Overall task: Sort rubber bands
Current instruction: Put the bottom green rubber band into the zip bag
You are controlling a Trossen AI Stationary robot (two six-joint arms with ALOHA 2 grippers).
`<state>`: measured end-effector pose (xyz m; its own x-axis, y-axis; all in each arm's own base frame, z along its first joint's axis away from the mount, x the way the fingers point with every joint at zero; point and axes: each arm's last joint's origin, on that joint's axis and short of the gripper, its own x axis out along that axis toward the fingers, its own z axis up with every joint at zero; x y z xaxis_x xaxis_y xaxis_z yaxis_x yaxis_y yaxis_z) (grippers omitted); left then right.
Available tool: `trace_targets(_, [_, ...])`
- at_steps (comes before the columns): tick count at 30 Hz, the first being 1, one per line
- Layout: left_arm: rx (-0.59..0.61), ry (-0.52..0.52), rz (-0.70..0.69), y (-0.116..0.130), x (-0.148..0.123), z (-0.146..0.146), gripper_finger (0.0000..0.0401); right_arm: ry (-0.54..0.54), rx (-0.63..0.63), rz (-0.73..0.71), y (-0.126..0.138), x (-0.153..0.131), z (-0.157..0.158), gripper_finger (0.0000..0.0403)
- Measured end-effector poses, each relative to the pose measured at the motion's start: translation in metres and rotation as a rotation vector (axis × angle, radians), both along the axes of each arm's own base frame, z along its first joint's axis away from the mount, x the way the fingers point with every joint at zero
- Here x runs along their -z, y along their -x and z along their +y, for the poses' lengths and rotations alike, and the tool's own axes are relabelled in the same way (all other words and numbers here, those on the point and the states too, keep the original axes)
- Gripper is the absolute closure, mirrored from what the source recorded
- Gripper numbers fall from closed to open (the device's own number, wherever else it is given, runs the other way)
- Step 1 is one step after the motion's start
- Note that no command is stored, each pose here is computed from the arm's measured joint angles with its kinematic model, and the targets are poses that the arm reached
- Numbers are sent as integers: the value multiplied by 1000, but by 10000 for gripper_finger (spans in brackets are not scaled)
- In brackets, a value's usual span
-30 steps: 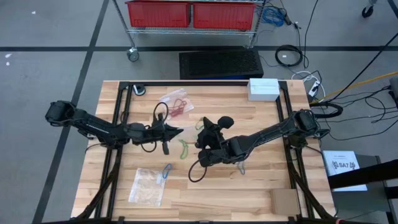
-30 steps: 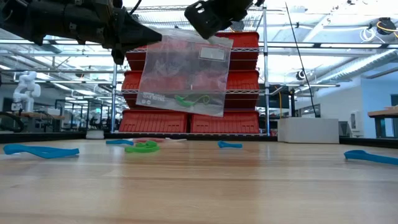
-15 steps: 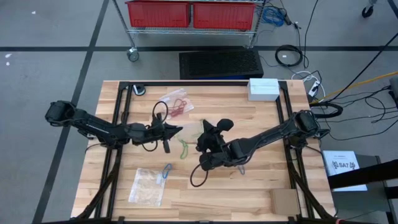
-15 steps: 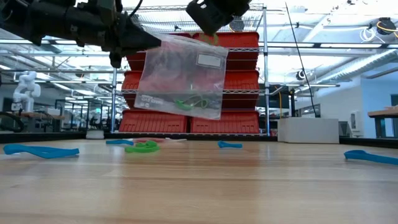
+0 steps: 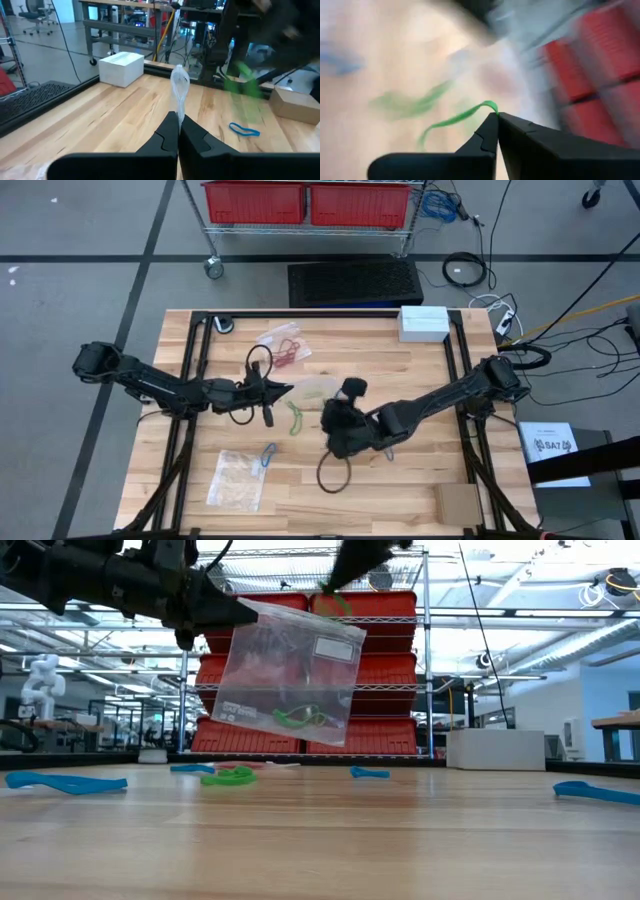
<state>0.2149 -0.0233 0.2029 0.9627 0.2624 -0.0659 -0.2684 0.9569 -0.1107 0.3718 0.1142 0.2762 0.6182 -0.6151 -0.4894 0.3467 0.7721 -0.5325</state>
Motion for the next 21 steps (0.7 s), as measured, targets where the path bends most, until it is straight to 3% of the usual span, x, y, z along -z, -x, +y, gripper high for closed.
trace_targets(3, [1,-17,8,0,0,0,401,-248,-27,148,15,11,6,403])
trace_targets(10, [3,-42,11,0,0,0,401,-523,2,368,32,72,0,403])
trace_targets(15, [-4,-47,14,0,0,2,401,-555,71,416,42,111,-27,403])
trace_targets(21, [-5,-45,14,0,0,2,401,-569,170,427,46,126,-59,393])
